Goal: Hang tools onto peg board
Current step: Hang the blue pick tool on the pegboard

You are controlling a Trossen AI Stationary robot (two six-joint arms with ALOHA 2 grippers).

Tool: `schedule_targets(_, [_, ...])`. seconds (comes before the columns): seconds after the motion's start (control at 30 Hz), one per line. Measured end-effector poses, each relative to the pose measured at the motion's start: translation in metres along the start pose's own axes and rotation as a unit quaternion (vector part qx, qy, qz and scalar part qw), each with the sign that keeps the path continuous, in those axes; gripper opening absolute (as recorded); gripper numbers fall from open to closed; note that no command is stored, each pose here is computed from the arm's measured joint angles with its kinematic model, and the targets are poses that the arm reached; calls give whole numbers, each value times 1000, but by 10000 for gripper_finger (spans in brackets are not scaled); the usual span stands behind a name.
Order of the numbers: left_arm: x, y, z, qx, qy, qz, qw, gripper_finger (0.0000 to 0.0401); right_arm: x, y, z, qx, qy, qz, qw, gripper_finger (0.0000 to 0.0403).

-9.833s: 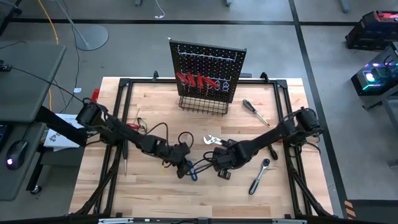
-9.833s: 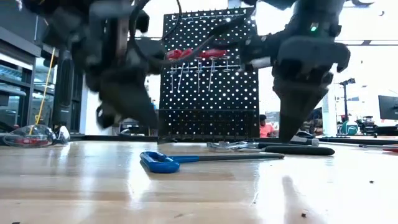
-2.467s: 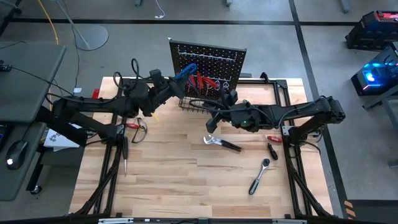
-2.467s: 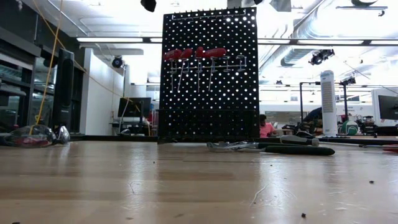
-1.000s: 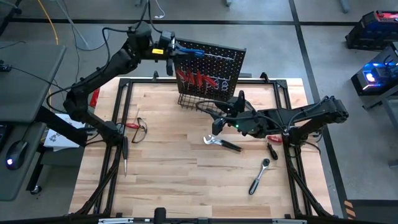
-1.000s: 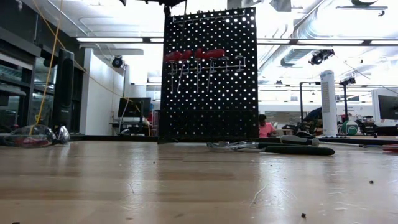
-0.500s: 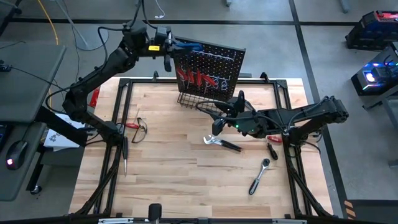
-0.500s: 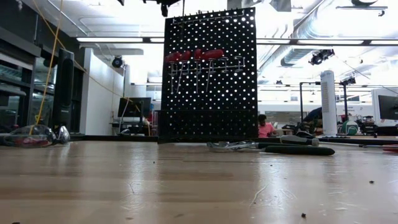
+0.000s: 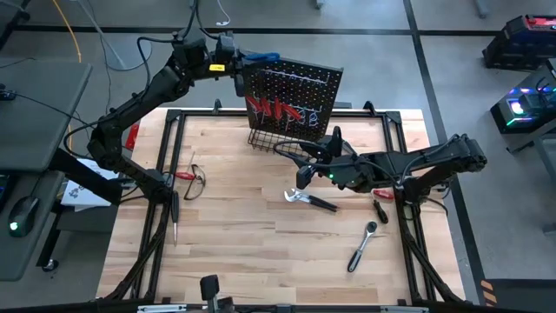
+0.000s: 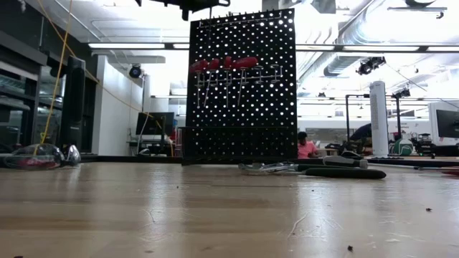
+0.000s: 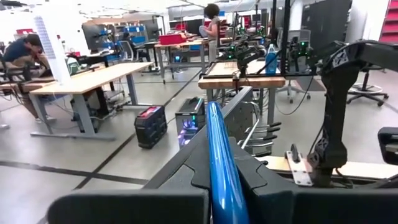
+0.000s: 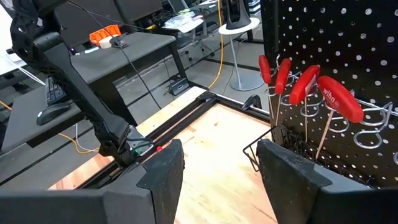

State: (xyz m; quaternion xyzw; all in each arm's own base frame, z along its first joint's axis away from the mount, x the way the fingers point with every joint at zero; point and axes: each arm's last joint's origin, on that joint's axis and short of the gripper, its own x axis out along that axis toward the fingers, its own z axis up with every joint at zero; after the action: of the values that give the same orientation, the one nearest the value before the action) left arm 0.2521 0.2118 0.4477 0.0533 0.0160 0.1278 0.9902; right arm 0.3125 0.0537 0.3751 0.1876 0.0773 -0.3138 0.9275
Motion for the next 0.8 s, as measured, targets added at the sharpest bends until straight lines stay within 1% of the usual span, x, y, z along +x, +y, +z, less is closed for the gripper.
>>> schedule_targets(0.13, [1, 0, -1, 10, 1, 0, 1000, 9, 0, 0, 0, 0, 0, 0, 1000, 195])
schedule_targets(0.3, [8, 2, -8, 23, 10, -4, 1000, 26, 0, 0, 0, 0, 0, 0, 1000, 195])
schedule_targets(0.47, [12, 4, -12, 34, 12, -4, 999, 18, 0, 0, 0, 5, 4, 7, 1000, 195])
schedule_targets(0.6, [13, 5, -13, 38, 16, 7, 999, 17, 0, 1, -1, 6, 10, 15, 1000, 195])
schedule_targets(0.8, [12, 5, -14, 60, 26, 19, 998, 45, 0, 1, -1, 13, 12, 17, 1000, 195])
